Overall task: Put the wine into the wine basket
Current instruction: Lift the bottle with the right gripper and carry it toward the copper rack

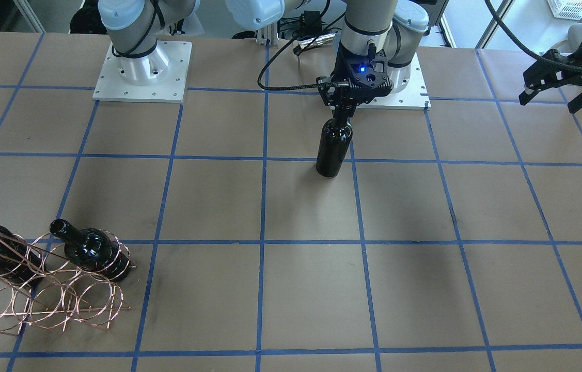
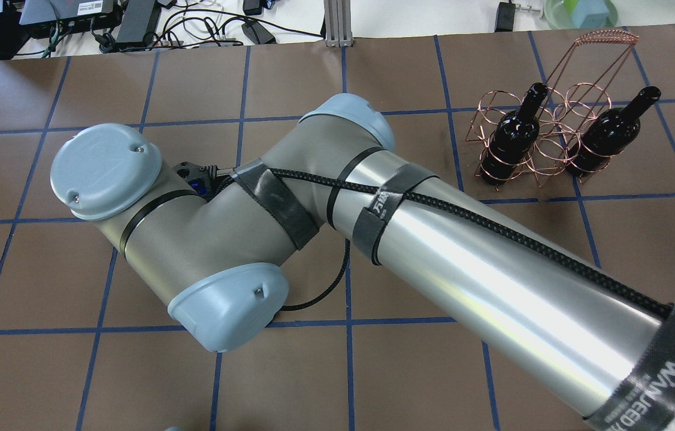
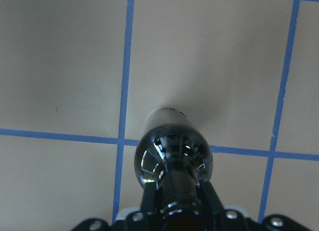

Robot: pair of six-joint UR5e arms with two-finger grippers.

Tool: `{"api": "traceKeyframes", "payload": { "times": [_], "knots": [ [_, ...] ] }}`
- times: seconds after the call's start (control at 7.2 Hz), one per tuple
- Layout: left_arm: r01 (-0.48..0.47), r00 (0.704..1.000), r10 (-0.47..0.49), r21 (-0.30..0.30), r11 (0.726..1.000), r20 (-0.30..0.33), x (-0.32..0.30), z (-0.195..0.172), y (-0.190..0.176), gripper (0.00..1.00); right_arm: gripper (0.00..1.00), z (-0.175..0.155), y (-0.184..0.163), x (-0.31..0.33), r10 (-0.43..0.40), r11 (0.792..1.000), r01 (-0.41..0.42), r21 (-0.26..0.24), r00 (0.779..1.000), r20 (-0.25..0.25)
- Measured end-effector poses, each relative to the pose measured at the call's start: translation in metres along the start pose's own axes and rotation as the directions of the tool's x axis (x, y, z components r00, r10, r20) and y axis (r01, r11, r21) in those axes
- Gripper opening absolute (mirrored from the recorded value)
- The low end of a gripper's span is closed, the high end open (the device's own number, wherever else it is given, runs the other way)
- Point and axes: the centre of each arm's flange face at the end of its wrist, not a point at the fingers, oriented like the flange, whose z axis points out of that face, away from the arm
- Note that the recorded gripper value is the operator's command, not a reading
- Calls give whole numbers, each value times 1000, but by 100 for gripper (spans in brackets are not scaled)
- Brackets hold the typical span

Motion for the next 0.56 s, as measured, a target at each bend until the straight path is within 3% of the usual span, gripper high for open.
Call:
{"api": "traceKeyframes", "payload": {
  "times": [0.56],
  "knots": [
    [49, 999, -49, 3, 999, 6, 33, -3, -10, 100, 0, -68, -41, 80, -72, 996, 73, 54, 997, -9]
  ]
}}
